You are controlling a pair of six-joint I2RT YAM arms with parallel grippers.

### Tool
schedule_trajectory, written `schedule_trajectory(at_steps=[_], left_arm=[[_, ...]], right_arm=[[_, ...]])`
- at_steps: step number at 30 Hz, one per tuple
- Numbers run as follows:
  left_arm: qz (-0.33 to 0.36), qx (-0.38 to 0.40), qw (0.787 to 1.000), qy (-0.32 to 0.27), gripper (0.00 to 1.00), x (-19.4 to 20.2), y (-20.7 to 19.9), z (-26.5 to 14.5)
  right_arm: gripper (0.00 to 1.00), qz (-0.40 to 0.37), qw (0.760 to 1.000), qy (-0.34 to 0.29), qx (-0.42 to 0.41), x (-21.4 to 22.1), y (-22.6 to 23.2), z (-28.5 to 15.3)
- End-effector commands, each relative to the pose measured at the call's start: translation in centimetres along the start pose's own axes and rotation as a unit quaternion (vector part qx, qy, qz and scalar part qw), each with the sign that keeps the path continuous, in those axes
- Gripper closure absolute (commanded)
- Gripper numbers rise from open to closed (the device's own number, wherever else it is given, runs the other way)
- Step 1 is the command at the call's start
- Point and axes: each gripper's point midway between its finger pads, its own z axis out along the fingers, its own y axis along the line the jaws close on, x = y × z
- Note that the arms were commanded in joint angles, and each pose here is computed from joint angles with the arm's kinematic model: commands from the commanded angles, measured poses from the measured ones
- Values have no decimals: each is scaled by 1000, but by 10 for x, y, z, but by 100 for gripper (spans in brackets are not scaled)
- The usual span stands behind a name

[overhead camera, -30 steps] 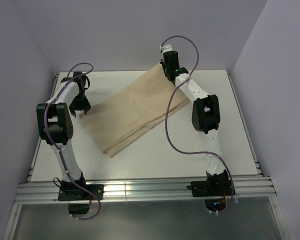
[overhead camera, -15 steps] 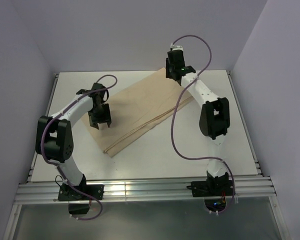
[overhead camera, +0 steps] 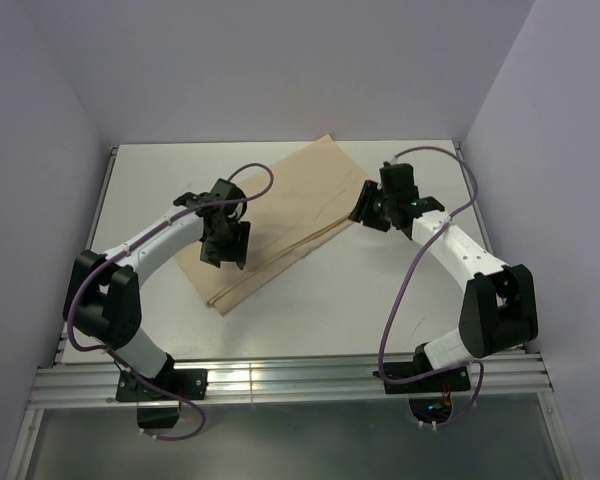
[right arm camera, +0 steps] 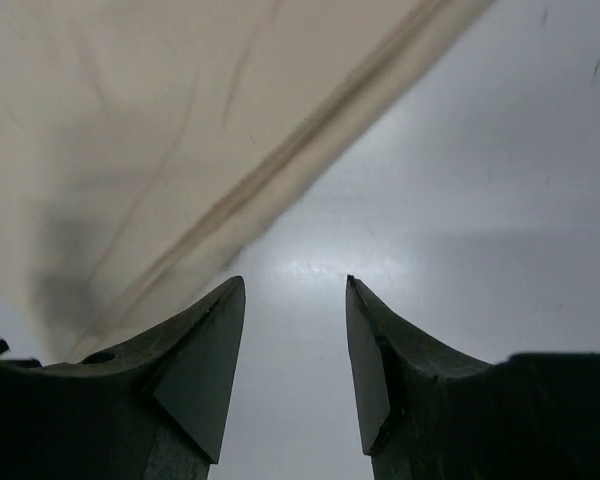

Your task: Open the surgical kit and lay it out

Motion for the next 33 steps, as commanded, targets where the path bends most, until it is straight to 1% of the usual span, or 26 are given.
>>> schedule_trajectory(at_steps=[1,4,6,8,13,20,25,26,28,29,33], left_arm=[[26,-12,999,-17,34,-5,1,2],[44,3,999,-18,33,-6,-12,3],[56,10,998,-8,32,-4,-21,7],[63,0,998,6,32,0,-22,15],[75,-38,996,19,32,6,-21,29],[76,-64,995,0,34,-2,-17,36],[76,-76,994,-4,44,-4,-14,39],[75,-73,995,-5,48,-4,-15,39],[72,-66,995,-10,52,-6,-18,39],[70,-66,995,-11,58,-7,-19,40],[69,-53,996,-13,64,-8,-24,41]], right_arm=[[47,35,998,13,-55,18,14,-2],[42,44,996,21,-72,20,21,0],[42,46,996,24,-72,21,21,2],[41,45,996,28,-74,23,21,3],[41,51,995,44,-78,38,16,11],[41,42,995,50,-79,45,12,15],[41,41,994,53,-85,49,13,15],[41,41,994,53,-85,49,12,16],[42,43,993,58,-95,52,15,15],[42,43,992,56,-103,51,17,15],[41,51,991,55,-114,53,20,14]])
